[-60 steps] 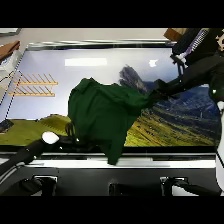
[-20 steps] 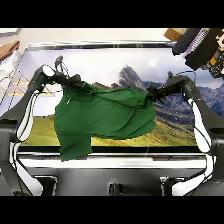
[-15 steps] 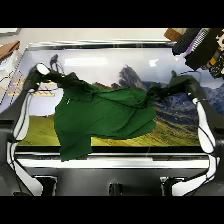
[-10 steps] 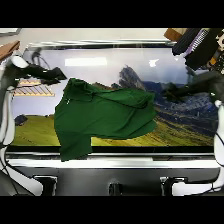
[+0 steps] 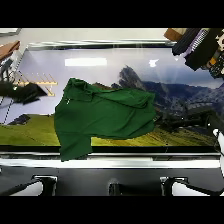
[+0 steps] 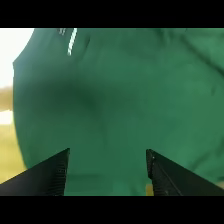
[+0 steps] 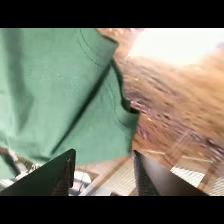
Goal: Fold the clothes and pants, and hang the long-sleeved shirts on hangers.
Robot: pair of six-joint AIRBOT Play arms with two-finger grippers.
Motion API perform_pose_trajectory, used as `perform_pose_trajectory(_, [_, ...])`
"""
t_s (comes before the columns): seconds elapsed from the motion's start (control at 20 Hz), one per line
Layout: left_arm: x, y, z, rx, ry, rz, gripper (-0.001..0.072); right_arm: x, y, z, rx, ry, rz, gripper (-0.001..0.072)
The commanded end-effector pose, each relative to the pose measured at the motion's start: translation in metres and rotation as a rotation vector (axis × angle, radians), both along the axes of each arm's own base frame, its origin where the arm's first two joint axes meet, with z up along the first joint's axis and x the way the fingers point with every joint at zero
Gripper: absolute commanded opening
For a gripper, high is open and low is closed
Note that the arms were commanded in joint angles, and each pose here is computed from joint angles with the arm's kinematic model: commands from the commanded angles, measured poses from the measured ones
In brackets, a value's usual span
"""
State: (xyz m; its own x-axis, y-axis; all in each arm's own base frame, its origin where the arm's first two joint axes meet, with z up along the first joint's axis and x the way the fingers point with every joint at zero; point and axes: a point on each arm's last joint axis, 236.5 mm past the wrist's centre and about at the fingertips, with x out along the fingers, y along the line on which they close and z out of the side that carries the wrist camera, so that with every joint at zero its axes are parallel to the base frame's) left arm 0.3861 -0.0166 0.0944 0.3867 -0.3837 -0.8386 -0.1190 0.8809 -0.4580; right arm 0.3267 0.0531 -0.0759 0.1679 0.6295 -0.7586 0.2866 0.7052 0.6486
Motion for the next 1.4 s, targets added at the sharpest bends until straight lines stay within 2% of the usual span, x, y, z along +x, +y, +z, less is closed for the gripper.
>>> perform_pose_trajectory(0.0, [-0.064,0.003,-0.002,-0.008,-0.005,0.090,0.0548,0.008,0.014,-0.020,-0.056,-0.055,-0.021,0.0424])
perform_pose_trajectory(0.2, [-0.104,0.017,0.007,-0.009,-0.036,0.207,0.0549,0.005,0.013,-0.043,-0.117,0.019,-0.051,0.0409])
perform_pose_trajectory(0.3, [-0.120,0.025,-0.001,-0.020,0.010,0.241,0.0549,0.004,0.012,-0.046,-0.119,0.026,-0.051,0.0280])
perform_pose_trajectory(0.35, [-0.126,0.027,-0.008,-0.030,0.043,0.256,0.0549,0.005,0.012,-0.045,-0.118,0.024,-0.052,0.0274])
perform_pose_trajectory(0.45, [-0.132,0.035,-0.026,-0.047,0.084,0.295,0.0549,0.005,0.012,-0.045,-0.117,0.025,-0.053,0.0085])
perform_pose_trajectory(0.5, [-0.133,0.036,-0.039,-0.059,0.108,0.315,0.0549,0.004,0.013,-0.045,-0.114,0.028,-0.056,0.0029])
perform_pose_trajectory(0.65, [-0.139,0.028,-0.091,-0.127,0.204,0.330,0.0549,-0.001,0.020,-0.035,-0.081,0.046,-0.049,0.0027])
perform_pose_trajectory(0.85, [-0.116,0.010,-0.137,-0.256,0.201,0.326,0.0549,-0.008,0.028,0.002,-0.054,0.006,-0.024,0.0027])
perform_pose_trajectory(1.1, [-0.094,-0.009,-0.180,-0.301,0.236,0.268,0.0547,-0.015,0.034,0.044,-0.045,-0.067,-0.007,0.0028])
perform_pose_trajectory(1.15, [-0.091,-0.013,-0.188,-0.301,0.237,0.254,0.0522,-0.016,0.035,0.050,-0.044,-0.075,-0.007,0.0028])
perform_pose_trajectory(1.2, [-0.088,-0.014,-0.194,-0.290,0.240,0.250,0.0500,-0.018,0.036,0.056,-0.042,-0.085,-0.007,0.0028])
perform_pose_trajectory(1.35, [-0.077,-0.003,-0.198,-0.254,0.207,0.262,0.0501,-0.021,0.038,0.071,-0.042,-0.110,-0.014,0.0028])
